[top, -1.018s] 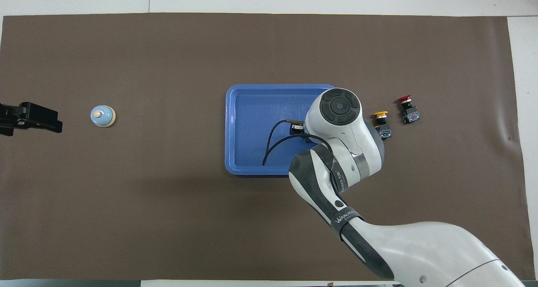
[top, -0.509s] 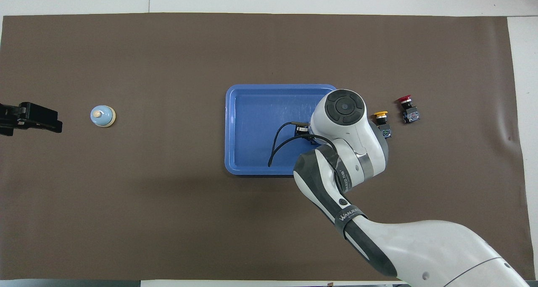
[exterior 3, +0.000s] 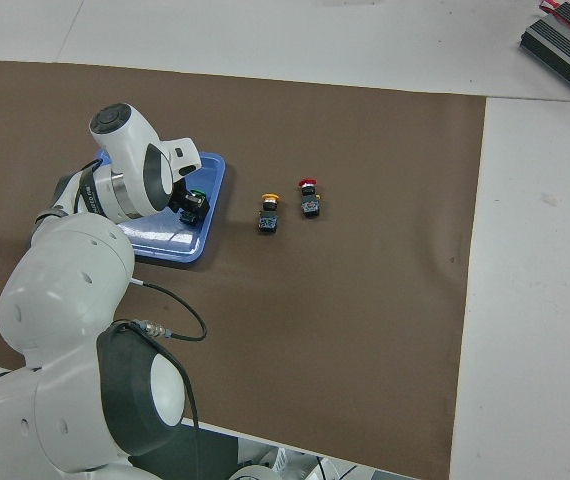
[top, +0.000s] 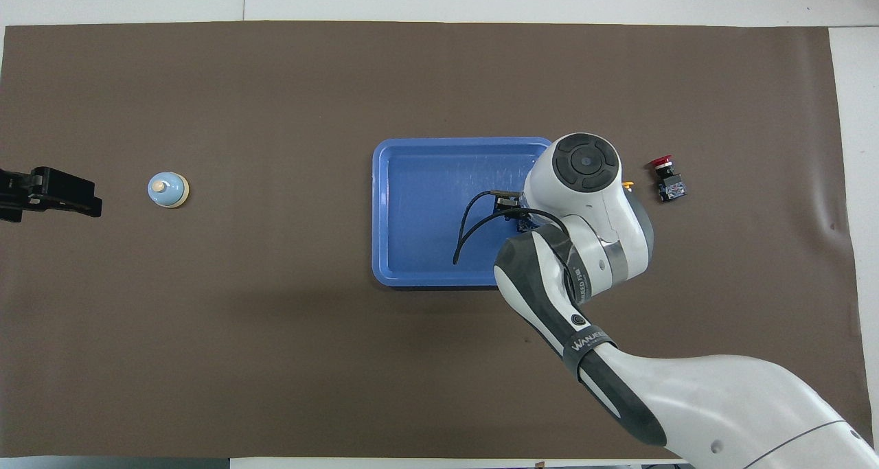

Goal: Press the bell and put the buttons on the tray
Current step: 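Carry the green button into the tray with the right gripper, then return the right gripper and grasp the red button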

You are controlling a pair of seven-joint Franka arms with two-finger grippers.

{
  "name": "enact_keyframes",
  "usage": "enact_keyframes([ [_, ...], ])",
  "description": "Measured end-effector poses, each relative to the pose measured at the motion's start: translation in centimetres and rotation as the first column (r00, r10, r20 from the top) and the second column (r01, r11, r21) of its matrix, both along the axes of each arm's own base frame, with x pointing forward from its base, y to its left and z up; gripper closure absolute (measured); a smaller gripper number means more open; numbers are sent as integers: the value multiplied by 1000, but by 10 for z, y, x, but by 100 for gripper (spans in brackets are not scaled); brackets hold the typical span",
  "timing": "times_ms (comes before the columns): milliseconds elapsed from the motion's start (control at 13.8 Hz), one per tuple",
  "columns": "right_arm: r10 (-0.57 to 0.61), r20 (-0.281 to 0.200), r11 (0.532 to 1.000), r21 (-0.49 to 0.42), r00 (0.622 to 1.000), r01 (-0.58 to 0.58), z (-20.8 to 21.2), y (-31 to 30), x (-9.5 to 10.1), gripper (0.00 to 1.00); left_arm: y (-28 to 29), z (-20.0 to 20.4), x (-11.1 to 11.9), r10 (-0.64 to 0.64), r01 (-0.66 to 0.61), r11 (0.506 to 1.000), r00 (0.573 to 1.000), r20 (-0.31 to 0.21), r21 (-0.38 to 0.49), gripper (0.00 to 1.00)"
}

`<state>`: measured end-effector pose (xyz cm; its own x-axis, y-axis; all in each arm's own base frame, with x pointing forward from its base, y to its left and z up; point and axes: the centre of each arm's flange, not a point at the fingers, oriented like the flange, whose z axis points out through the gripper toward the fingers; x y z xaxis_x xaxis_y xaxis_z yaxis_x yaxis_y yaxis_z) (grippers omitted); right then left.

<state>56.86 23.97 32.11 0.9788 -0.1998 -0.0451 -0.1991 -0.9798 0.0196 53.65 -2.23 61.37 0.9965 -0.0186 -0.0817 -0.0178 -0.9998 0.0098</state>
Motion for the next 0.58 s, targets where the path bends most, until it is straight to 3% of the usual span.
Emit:
enact_keyframes([
  [145,-16,1,1000,3,1000,16,44,-15,17,0,0,0,0,0,0,1000,1000,0,0,0],
  [364,46,42,999,22,998,-47,97,-96,42,0,0,0,0,0,0,1000,1000,0,0,0],
  [582,172,32,985,25,985,-173,93,-202,54,0,0,0,0,0,0,1000,1000,0,0,0],
])
